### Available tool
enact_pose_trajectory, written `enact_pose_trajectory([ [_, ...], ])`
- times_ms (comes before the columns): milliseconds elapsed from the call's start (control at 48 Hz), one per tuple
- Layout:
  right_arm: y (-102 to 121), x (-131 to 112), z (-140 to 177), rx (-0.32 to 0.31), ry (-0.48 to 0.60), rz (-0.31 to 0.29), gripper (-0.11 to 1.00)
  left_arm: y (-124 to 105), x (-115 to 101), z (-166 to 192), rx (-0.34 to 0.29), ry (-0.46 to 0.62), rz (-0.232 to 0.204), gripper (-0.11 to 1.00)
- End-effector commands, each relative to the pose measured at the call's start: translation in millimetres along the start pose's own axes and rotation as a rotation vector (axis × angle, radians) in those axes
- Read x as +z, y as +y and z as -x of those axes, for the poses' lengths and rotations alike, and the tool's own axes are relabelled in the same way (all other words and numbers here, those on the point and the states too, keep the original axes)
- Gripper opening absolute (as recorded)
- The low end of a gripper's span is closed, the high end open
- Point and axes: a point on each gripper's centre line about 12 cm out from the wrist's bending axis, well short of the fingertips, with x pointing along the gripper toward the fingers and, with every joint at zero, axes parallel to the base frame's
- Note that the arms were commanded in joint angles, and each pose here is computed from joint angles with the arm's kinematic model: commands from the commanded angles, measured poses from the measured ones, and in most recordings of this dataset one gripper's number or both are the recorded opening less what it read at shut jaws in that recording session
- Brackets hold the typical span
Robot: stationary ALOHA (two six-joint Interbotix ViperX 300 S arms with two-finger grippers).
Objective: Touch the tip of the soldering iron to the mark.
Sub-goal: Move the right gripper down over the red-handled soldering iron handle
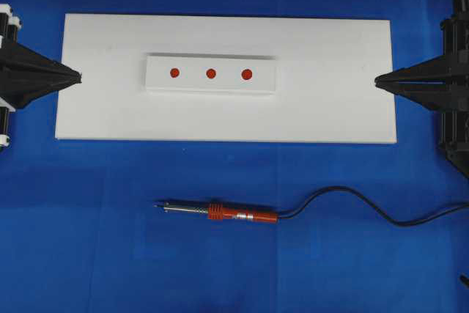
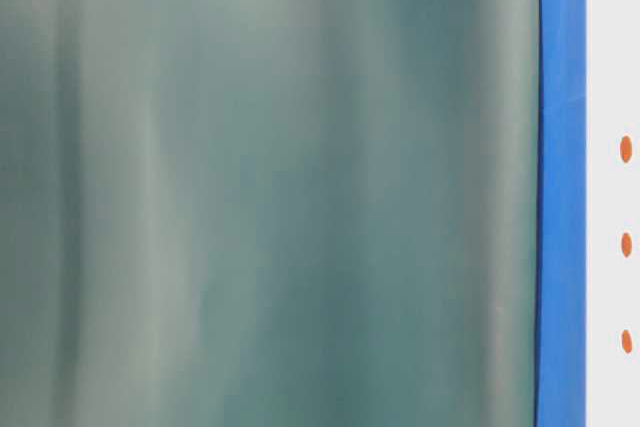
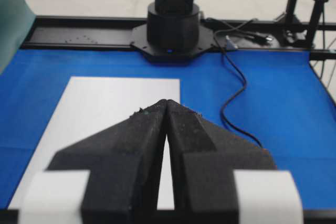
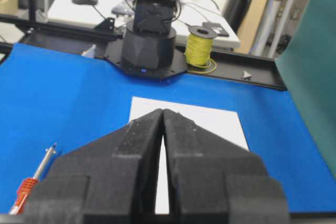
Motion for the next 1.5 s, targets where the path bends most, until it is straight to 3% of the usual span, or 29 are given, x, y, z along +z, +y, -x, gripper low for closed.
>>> enact_pose_trajectory([
  [0, 0.4, 3.9, -4.4, 0.002, -0.003, -0.009, 0.00, -2.9, 7.9, -0.2, -0.015, -0.020, 0.000, 0.00],
  [125, 1.5, 5.0, -8.6, 0.007, 0.035, -0.011, -0.06, -3.1, 7.9, 0.8, -0.016, -0.015, -0.002, 0.00],
  [542, 24.9, -6.7, -33.9, 0.101, 0.145, -0.080, -0.04, -3.1, 4.5, -0.1, -0.016, -0.003, 0.000, 0.00],
  [667, 33.6, -15.1, -46.1, 0.124, 0.196, -0.124, 0.10, -3.1, 4.8, 0.2, -0.016, -0.005, 0.001, 0.00],
  [959, 60.7, -48.3, -95.6, 0.153, 0.408, -0.217, 0.90, -3.1, 5.0, 0.5, -0.016, -0.009, 0.001, 0.00],
  [1314, 100.6, -99.2, -155.9, 0.147, 0.723, -0.262, 0.87, -3.1, 5.7, 1.0, -0.016, -0.012, 0.001, 0.00],
  [1480, 110.4, -139.2, -178.0, 0.107, 0.850, -0.287, 0.87, -2.8, 4.0, 1.4, -0.015, -0.009, 0.001, 0.00],
])
